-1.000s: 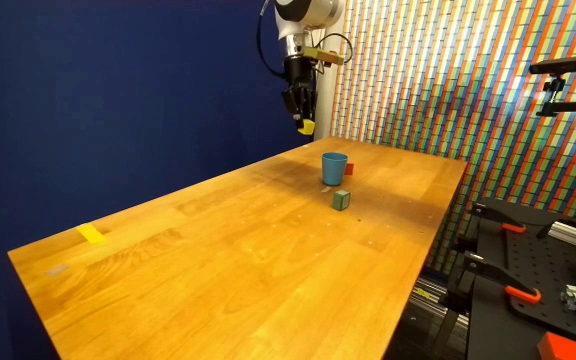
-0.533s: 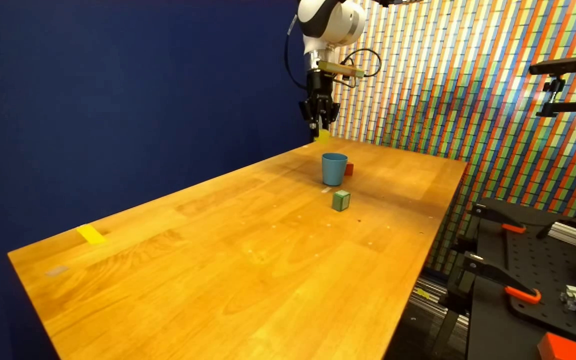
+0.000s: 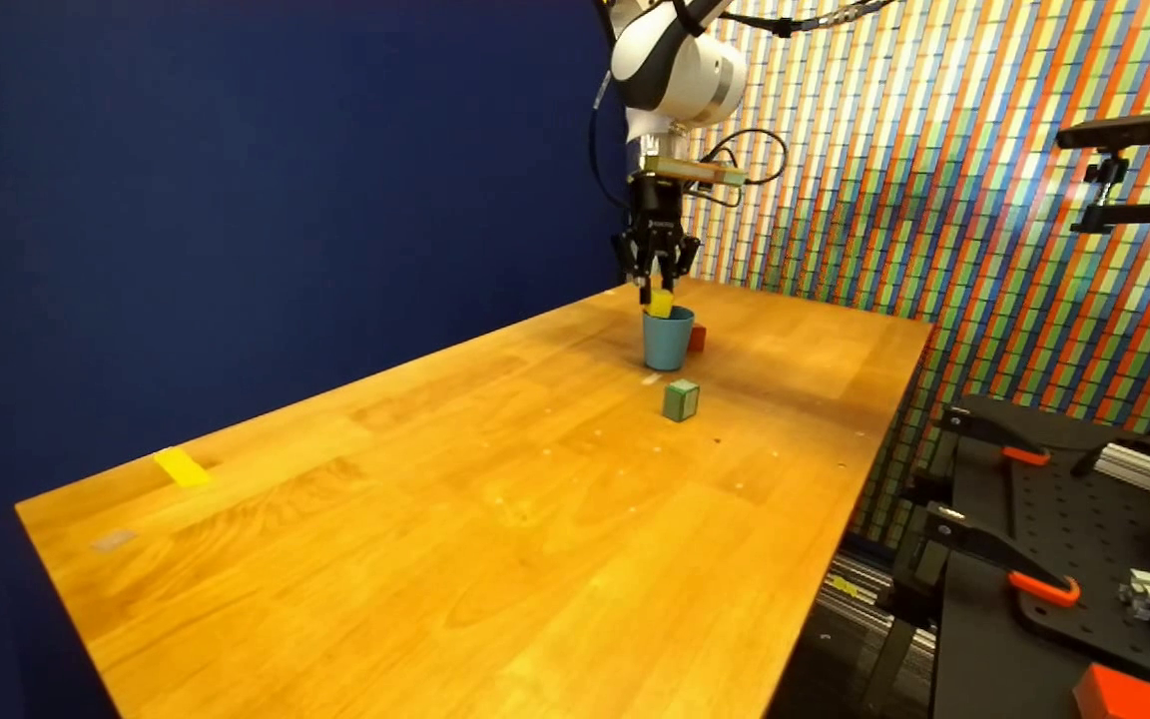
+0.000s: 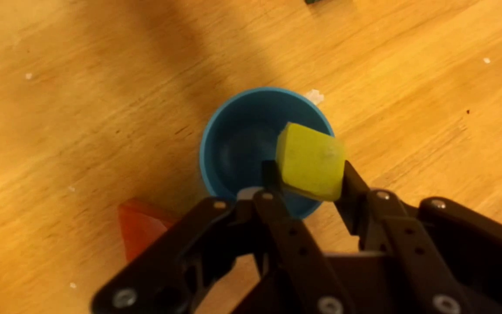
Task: Pick the yellow cube and put it in the cup
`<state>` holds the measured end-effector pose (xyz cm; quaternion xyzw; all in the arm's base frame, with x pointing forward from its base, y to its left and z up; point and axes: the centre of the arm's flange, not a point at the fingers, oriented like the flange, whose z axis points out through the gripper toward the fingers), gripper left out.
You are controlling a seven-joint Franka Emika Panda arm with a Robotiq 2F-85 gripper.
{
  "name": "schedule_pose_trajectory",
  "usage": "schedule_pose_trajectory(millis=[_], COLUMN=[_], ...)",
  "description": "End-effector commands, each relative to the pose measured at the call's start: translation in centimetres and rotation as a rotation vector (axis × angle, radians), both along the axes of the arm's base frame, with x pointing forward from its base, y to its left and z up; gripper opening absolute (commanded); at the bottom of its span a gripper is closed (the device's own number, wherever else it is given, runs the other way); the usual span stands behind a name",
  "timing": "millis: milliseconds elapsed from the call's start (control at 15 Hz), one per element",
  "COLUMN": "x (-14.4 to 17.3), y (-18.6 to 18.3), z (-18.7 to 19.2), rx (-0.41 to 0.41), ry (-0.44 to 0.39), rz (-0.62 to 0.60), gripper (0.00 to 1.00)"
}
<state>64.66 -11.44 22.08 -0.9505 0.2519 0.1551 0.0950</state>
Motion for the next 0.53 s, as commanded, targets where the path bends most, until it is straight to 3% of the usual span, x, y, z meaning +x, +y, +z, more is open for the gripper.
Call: schedule_pose_trajectory(millis=[0,67,133,267,333,467], x=[-3.1,-3.7,-4.1,-5.0,-2.7,-3.3], y=[-0.7,-1.0,-1.2,-1.6,-1.5,-1.7], z=[0.8,0.8,0.9,1.6,-0.4,0.2], rx=[0.019,0.022,0.029,0.055,0.024,0.030], ry=[-0.017,-0.019,-0.021,-0.025,0.010,0.008], rz=[-0.088,-0.101,-0.115,-0.091,-0.081,-0.086], gripper=[0.20,0.60,0.62,0.76,0.58,0.74])
